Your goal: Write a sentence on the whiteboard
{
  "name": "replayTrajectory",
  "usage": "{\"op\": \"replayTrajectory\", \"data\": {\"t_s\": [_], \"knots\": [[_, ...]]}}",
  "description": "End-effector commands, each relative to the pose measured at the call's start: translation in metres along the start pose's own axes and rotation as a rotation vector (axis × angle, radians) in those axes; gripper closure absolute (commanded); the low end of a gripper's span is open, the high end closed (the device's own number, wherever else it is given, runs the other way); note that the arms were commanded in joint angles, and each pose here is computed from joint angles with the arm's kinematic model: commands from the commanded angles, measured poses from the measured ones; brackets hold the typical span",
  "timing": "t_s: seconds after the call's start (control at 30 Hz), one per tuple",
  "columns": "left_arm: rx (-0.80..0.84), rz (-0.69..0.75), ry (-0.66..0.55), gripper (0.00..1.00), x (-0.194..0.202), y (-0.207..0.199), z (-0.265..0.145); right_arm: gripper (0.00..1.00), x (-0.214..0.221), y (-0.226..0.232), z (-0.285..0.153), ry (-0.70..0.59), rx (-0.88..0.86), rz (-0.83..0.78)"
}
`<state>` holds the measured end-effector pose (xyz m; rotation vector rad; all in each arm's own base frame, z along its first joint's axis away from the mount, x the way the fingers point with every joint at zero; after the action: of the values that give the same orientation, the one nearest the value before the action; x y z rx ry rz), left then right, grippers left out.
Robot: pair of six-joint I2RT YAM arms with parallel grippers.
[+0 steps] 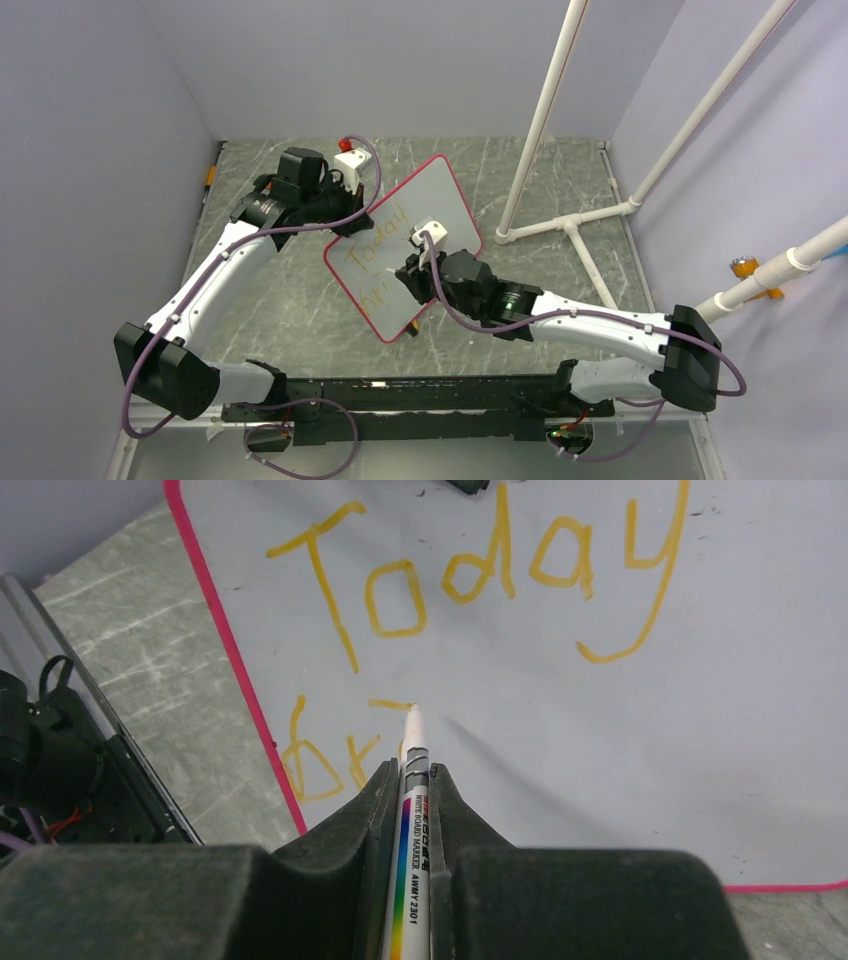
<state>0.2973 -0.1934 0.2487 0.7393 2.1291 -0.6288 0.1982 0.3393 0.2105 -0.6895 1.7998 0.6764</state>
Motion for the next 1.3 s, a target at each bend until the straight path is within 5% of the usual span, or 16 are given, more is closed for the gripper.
{"op": "replayTrajectory", "data": {"t_s": [0.0,1.27], "knots": [[-0.166,0.083,0.096,1.0,0.023,0.033,-0.002,1.0,-0.013,-0.004,-0.009,-0.056,0.008,0.012],[-0.171,0.083,0.098,1.0,0.024,0.034,-0.002,1.0,0.045,-0.008,0.002,0.069,0.019,0.023]]}}
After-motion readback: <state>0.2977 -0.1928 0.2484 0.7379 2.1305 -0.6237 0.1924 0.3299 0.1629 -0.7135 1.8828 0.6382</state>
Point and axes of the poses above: each gripper's point midway between its finger pads, its own z axis out along the fingers, its own y axis along the line the jaws close on, x = y × z, the point moved 1 cm from there along -z, back along the fingers
